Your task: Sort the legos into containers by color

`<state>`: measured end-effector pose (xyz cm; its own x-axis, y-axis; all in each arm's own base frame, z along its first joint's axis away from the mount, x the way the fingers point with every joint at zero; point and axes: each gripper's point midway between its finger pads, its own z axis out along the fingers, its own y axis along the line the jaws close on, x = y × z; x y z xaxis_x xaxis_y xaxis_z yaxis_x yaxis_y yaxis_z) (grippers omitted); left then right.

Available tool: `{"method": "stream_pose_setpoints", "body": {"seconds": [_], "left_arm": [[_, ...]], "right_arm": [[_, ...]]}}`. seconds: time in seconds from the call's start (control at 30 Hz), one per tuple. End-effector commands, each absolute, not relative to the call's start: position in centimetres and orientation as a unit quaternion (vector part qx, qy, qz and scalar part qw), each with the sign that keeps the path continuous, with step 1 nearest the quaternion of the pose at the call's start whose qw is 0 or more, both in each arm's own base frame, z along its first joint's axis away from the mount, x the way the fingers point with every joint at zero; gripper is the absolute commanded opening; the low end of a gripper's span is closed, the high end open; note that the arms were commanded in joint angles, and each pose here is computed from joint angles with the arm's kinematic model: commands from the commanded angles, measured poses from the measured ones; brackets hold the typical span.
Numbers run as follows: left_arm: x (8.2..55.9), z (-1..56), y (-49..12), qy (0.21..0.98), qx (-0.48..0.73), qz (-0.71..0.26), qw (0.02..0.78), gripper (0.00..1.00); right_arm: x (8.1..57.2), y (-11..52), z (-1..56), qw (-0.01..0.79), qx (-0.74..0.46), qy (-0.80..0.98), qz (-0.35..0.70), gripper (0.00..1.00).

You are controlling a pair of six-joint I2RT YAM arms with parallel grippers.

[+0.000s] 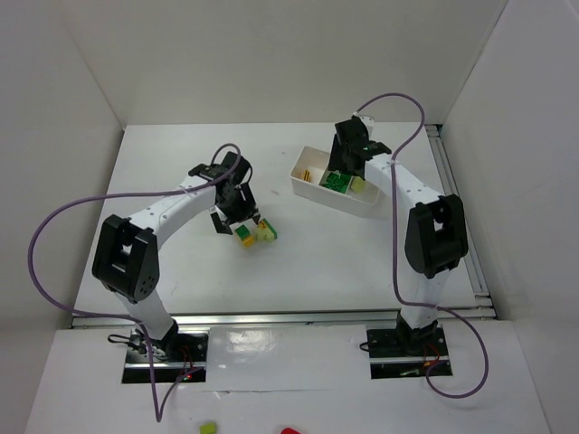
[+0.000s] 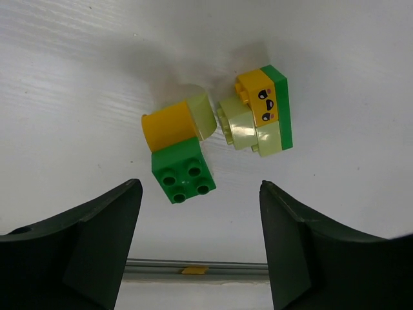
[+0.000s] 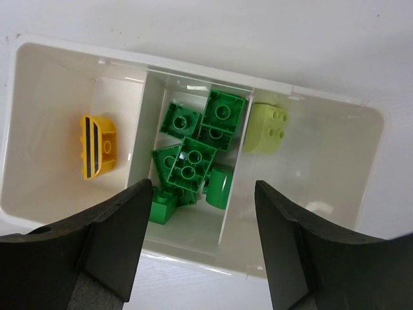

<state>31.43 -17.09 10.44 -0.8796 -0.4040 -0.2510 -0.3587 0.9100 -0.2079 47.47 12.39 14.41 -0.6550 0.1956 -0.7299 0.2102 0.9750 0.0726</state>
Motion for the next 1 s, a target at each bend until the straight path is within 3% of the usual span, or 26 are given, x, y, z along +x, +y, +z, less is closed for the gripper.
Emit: {"method": "stream_pose_setpoints", "body": {"seconds": [0.0, 0.23, 0.3, 0.4, 0.7, 0.87, 0.97], "left_arm": [[31.4, 9.8, -17.6, 0.962, -0.230, -0.062, 0.133, 0.83], [31.2, 9.1, -17.1, 0.960, -0.245, -0.040, 0.133, 0.74], [31.3, 9.1, -17.0, 0.959, -0.245, -0.037, 0.136, 0.62], [31.2, 8.5, -17.0, 0.960, -0.245, -0.031, 0.129, 0.53], [31.2, 8.0, -17.2, 0.965, -0.230, -0.032, 0.119, 0.54], [31.6, 9.1, -17.4, 0.966, -0.221, -0.039, 0.130, 0.21], [32.5, 11.4, -17.7, 0.965, -0.202, -0.057, 0.156, 0.09]], "right_arm": [[47.5, 12.5, 17.7, 0.436, 0.112, 0.893, 0.009, 0.71], [47.2, 11.7, 17.7, 0.434, 0.113, 0.894, 0.011, 0.71], [47.0, 11.6, 17.7, 0.434, 0.113, 0.894, 0.011, 0.71], [47.0, 11.6, 17.7, 0.434, 0.113, 0.894, 0.011, 0.71], [46.7, 11.1, 17.4, 0.430, 0.116, 0.895, 0.007, 0.71], [46.5, 11.0, 17.5, 0.430, 0.116, 0.895, 0.007, 0.71], [46.2, 11.6, 17.2, 0.421, 0.108, 0.900, 0.022, 0.71]]}}
